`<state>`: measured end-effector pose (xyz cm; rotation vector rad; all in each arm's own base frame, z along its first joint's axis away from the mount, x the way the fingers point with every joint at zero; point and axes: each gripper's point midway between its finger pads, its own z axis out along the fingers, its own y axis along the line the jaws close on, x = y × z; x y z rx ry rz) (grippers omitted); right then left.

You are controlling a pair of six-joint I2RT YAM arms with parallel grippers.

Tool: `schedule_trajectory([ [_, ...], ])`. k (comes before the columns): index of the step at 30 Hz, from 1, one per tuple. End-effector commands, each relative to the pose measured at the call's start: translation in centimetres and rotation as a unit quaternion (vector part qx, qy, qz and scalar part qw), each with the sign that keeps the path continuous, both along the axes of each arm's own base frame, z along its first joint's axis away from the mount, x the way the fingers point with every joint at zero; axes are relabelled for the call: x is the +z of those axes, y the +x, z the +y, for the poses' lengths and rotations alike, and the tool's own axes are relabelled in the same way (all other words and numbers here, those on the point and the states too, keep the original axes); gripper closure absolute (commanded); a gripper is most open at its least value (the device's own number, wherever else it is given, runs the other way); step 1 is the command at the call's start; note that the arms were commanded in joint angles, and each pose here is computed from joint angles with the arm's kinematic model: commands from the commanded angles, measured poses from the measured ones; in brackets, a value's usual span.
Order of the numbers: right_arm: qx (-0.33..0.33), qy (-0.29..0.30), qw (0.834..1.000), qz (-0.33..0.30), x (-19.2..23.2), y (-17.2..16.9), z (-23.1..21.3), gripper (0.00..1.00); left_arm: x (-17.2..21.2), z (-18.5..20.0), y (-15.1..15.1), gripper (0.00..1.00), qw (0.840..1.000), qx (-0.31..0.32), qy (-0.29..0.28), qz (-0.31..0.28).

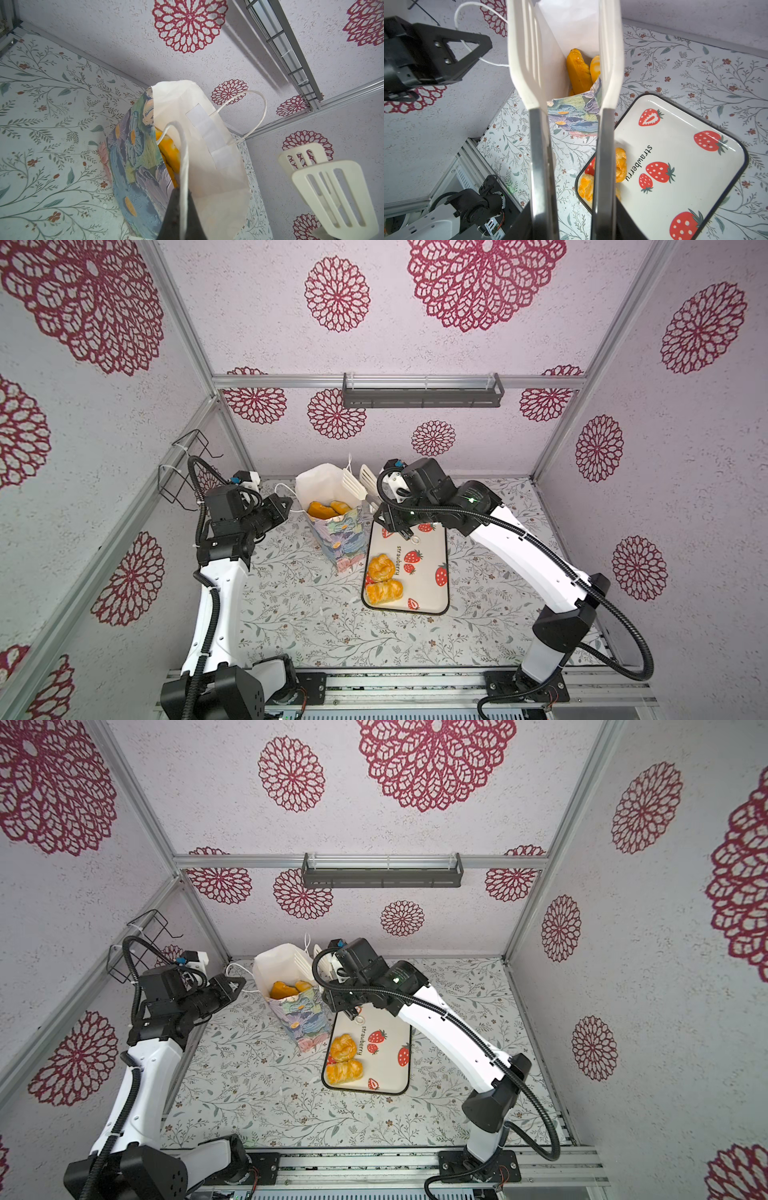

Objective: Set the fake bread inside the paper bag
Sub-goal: 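Lower the roll into the bag opening and open the right tongs, then withdraw the right tongs from the bag and move over the tray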

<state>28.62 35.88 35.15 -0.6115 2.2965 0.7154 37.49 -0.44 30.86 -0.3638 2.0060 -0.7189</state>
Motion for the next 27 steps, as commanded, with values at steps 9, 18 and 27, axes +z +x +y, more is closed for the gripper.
schedule_trajectory([
  [9,-0.037,0.002,0.999,-0.019,-0.4,-1.1,-3.6,0.54,0.7,0.3,0.0,1.00,1.000,0.005,0.003,-0.010],
  [18,-0.051,-0.016,0.998,0.026,-5.0,-2.0,-5.4,0.54,0.4,0.4,0.0,1.00,1.000,0.005,0.003,-0.008],
  [27,-0.056,-0.037,0.995,0.078,-9.9,-3.5,-6.5,0.54,0.3,0.4,0.1,1.00,1.000,0.005,0.002,-0.006],
])
